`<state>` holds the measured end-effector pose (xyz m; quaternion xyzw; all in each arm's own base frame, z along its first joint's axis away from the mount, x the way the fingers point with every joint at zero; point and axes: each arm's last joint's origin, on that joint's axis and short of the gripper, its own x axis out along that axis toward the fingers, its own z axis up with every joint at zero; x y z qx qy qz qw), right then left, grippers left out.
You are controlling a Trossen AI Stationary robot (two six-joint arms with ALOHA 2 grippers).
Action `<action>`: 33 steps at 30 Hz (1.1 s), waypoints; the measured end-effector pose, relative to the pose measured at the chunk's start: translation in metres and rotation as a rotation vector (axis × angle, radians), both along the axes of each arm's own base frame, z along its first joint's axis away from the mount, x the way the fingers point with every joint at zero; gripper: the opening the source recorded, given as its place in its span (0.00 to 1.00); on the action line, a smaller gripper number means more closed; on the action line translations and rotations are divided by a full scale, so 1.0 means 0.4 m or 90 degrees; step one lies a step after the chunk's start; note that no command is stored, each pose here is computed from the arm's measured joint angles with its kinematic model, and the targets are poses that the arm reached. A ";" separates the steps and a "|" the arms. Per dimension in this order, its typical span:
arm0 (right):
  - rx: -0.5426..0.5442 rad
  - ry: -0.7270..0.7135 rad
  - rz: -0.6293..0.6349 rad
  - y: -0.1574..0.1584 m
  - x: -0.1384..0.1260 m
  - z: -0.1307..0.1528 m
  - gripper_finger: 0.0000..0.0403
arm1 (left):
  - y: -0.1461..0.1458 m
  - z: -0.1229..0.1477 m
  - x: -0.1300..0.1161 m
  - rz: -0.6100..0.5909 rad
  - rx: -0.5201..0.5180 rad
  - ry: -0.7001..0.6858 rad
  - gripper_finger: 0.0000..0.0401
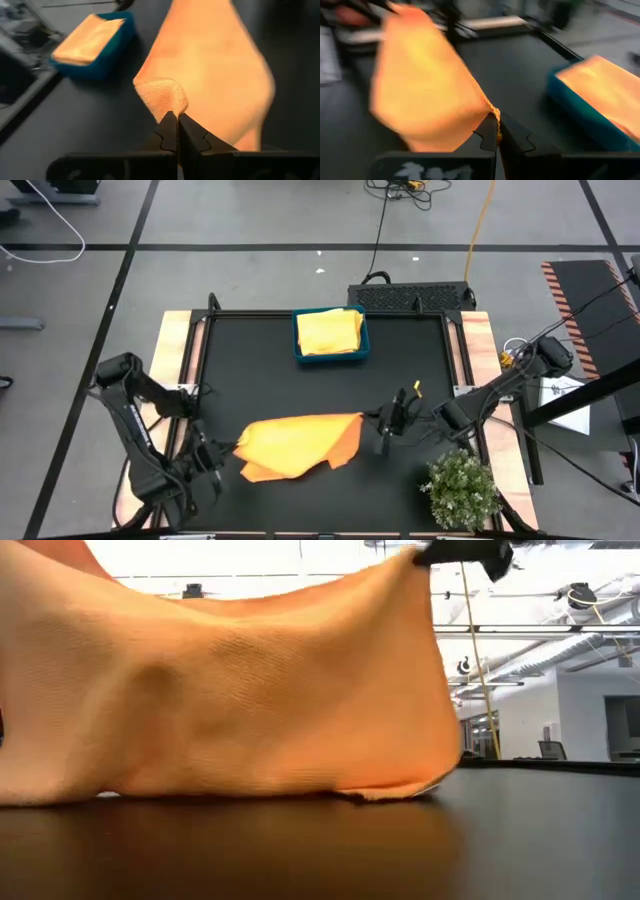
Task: Fold microfiber towels
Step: Fold the orange microfiber towel
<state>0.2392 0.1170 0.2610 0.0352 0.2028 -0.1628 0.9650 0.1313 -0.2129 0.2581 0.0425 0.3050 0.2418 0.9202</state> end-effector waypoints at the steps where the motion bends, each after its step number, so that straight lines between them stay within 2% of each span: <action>1: 0.005 -0.012 0.030 0.003 0.002 0.011 0.00 | -0.006 0.010 0.001 -0.014 -0.008 -0.005 0.00; 3: 0.024 -0.037 0.092 0.012 0.006 0.029 0.00 | -0.017 0.038 0.003 -0.043 -0.020 -0.028 0.00; 12: 0.189 -0.171 0.361 0.034 -0.013 0.124 0.00 | -0.085 0.168 0.032 -0.178 -0.106 -0.086 0.01; 17: 0.296 -0.223 0.391 0.026 -0.039 0.169 0.00 | -0.124 0.241 0.049 -0.245 -0.201 -0.127 0.02; 21: 0.368 -0.215 0.391 0.022 -0.057 0.181 0.00 | -0.144 0.266 0.053 -0.290 -0.230 -0.144 0.01; 24: 0.396 -0.127 0.352 0.019 -0.063 0.150 0.00 | -0.134 0.243 0.047 -0.279 -0.208 -0.115 0.01; 26: 0.409 -0.039 0.265 0.006 -0.064 0.108 0.00 | -0.106 0.207 0.044 -0.224 -0.195 -0.075 0.01; 30: 0.434 0.095 0.061 -0.044 -0.071 0.002 0.00 | -0.023 0.132 0.036 -0.080 -0.224 -0.037 0.01; 33: 0.419 0.128 -0.035 -0.085 -0.080 -0.065 0.00 | 0.033 0.066 0.029 -0.031 -0.229 0.007 0.02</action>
